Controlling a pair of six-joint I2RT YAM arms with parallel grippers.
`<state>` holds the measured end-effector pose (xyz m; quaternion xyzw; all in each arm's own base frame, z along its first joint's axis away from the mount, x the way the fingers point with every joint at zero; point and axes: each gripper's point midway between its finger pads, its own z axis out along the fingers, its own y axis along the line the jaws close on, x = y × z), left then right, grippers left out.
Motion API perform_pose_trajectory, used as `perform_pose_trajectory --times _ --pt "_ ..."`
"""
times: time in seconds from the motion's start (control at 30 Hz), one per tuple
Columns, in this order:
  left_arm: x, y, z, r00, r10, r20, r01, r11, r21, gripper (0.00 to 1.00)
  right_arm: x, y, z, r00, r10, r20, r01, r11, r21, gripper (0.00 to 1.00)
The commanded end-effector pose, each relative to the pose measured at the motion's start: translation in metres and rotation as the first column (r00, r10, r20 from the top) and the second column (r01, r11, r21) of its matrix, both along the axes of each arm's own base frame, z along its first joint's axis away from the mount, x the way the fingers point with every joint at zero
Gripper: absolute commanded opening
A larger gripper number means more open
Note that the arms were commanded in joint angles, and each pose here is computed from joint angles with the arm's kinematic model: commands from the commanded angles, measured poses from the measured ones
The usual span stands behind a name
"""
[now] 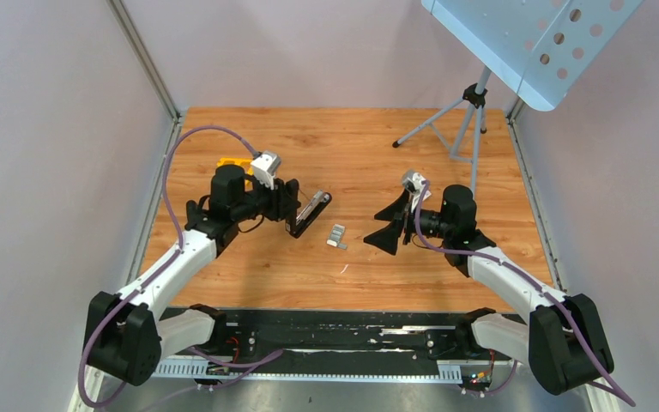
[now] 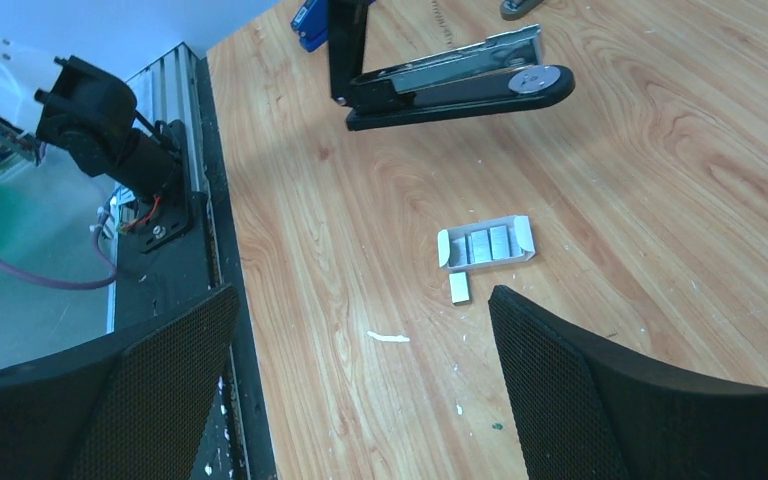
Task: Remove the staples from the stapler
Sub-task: Pick up the stapler from the center of the board, then unload the staple at the center of the board.
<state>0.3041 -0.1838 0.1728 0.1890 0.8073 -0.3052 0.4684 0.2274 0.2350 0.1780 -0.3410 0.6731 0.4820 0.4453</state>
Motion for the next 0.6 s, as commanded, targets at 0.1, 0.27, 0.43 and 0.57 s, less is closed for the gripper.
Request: perform_pose_trajectory --times 0.1,0.27,0.43,0.57 --pt "-0.015 -0.046 0.086 0.895 -0.206 0.395 0.213 0.977 0.028 0.00 0.030 -0.006 0.016 0.977 -0.171 -0.130 0.177 0.984 0.034 0.94" --pt "-0.019 -0.057 0.104 0.873 -0.220 0.435 0.238 0.971 0.015 0.00 0.044 -0.004 0.026 0.938 -0.210 -0.275 0.236 0.970 0.065 0.86" --pt "-0.025 -0.071 0.123 0.857 -0.212 0.470 0.263 0.964 -0.044 0.00 0.051 0.003 0.028 0.886 -0.207 -0.415 0.267 0.959 0.094 0.82" --pt "-0.028 -0.079 0.132 0.851 -0.195 0.488 0.268 0.960 -0.083 0.00 0.056 0.006 0.026 0.858 -0.200 -0.473 0.274 0.957 0.093 0.79"
